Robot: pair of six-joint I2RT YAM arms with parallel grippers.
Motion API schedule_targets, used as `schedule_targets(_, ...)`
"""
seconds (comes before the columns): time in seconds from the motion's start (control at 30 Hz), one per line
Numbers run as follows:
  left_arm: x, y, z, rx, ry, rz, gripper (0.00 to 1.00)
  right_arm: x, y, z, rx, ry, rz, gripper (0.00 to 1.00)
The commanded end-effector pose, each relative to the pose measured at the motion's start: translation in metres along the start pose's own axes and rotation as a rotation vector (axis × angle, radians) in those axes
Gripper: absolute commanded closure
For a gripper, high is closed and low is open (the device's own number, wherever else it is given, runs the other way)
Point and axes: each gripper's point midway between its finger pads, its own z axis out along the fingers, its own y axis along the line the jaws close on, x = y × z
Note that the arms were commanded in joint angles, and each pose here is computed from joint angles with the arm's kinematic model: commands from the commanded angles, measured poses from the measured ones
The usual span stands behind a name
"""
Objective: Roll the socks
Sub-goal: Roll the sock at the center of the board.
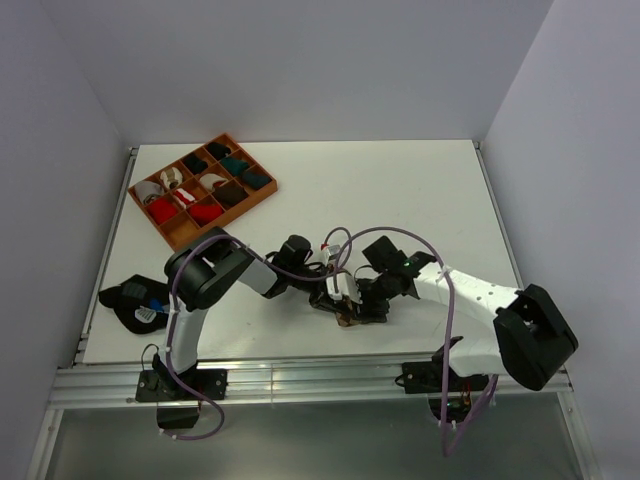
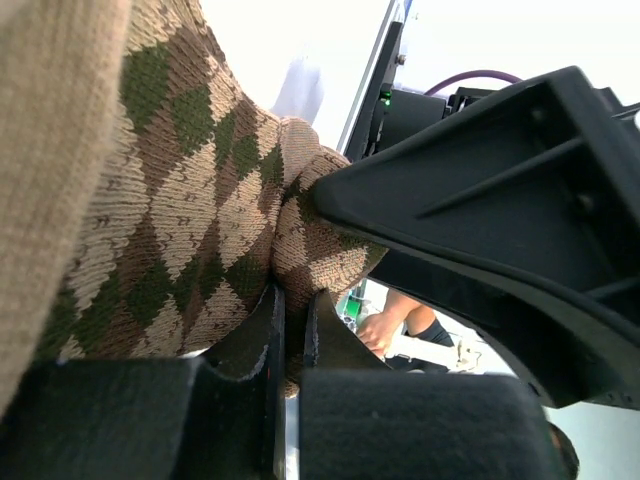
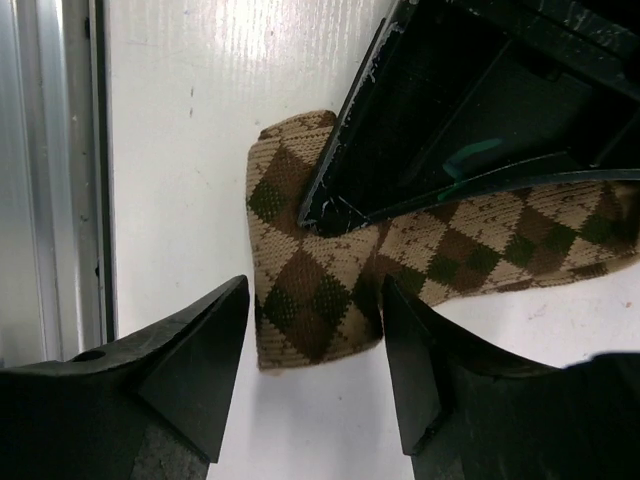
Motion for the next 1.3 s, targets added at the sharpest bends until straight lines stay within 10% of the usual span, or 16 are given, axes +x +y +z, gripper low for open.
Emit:
schedule_targets(0.0, 0.005, 0.010, -0.002, -0.014, 0.010, -0.019, 1.00, -0.003, -0.008, 0.008, 0.024, -0.003, 0.001, 0.40)
schedule_targets(0.23, -0.010, -0.006, -0.011, -0.009, -0.069, 0.066, 0.76, 0.005, -0.009, 0.018, -0.046, 0.064, 0.101, 0.84)
schedule_targets(0.67, -0.043, -0.090, -0.086, 0.146, -0.492, 0.258, 0.69, 0.008, -0.003, 0.015, -0.163, 0.126, 0.213, 0.86)
schedule_targets(1.0, -0.042, -0.091, -0.186, -0.120, -1.051, 0.425, 0.62, -0.002, -0.006, 0.005, -0.364, 0.209, 0.362, 0.86)
schedule_targets(1.27, -0.031, -0.099, -0.181, -0.270, -0.930, 0.627, 0.65, -0.002, -0.031, 0.013, -0.428, 0.314, 0.475, 0.85)
